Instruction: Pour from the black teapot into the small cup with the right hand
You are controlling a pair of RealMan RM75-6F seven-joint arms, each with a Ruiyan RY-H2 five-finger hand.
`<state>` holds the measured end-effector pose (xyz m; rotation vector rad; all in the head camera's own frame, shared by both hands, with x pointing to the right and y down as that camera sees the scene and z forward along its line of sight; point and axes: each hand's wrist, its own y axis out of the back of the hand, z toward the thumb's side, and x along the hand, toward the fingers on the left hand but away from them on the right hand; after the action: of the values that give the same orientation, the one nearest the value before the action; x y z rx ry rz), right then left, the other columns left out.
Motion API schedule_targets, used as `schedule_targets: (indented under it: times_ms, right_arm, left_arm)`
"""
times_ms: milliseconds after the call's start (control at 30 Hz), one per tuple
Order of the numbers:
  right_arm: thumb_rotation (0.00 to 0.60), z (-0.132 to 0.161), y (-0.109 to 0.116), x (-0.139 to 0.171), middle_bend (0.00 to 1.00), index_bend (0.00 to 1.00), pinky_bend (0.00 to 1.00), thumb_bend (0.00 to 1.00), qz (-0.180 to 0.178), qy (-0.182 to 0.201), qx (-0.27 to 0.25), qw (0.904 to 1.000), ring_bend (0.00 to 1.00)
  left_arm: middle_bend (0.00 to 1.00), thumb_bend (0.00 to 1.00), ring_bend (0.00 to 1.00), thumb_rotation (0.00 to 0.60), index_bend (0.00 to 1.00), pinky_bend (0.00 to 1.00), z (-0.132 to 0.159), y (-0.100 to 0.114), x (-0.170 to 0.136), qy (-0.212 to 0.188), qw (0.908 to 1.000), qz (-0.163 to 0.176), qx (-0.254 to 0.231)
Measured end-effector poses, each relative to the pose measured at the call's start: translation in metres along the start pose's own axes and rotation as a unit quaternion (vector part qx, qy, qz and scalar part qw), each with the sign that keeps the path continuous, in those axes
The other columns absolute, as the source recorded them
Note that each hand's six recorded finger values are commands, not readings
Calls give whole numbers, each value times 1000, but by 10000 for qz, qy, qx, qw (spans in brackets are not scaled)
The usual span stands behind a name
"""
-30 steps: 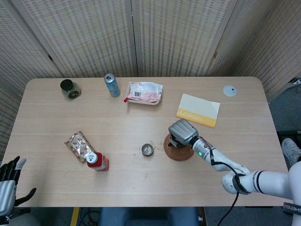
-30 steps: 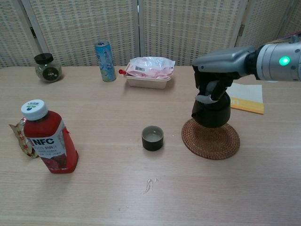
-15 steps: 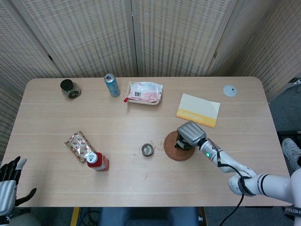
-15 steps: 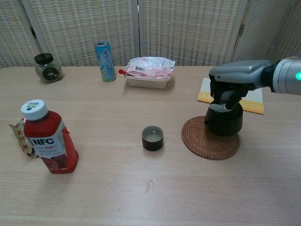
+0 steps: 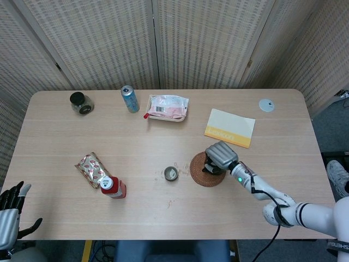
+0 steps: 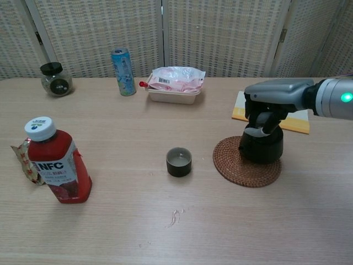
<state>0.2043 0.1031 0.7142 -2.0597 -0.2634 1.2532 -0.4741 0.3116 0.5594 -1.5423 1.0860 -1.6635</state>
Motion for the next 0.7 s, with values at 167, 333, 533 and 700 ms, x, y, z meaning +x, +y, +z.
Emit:
schedule_targets:
  times_ms: [167, 333, 533, 700]
  right_arm:
    - [511, -1, -1, 0, 1000, 1000, 560, 0, -19, 8, -87, 10000, 914]
    - [500, -3, 0, 1, 1000, 1000, 560, 0, -63, 13, -141, 9999, 913]
    - [494, -6, 0, 3, 1000, 1000, 560, 0, -79, -11, -149, 9999, 912]
    - [493, -6, -1, 3, 1000, 1000, 560, 0, -77, -8, -152, 9999, 911]
  left_arm:
    - [0, 210, 0, 600, 55, 0, 1, 0, 0, -5, 10000, -1, 12]
    - [0, 210, 0, 600, 55, 0, 2, 0, -1, -16, 10000, -12, 26]
    - [0, 210, 0, 600, 55, 0, 3, 0, 1, -43, 10000, -22, 33]
    - [0, 210, 0, 600, 55, 0, 4, 0, 2, -54, 10000, -15, 43]
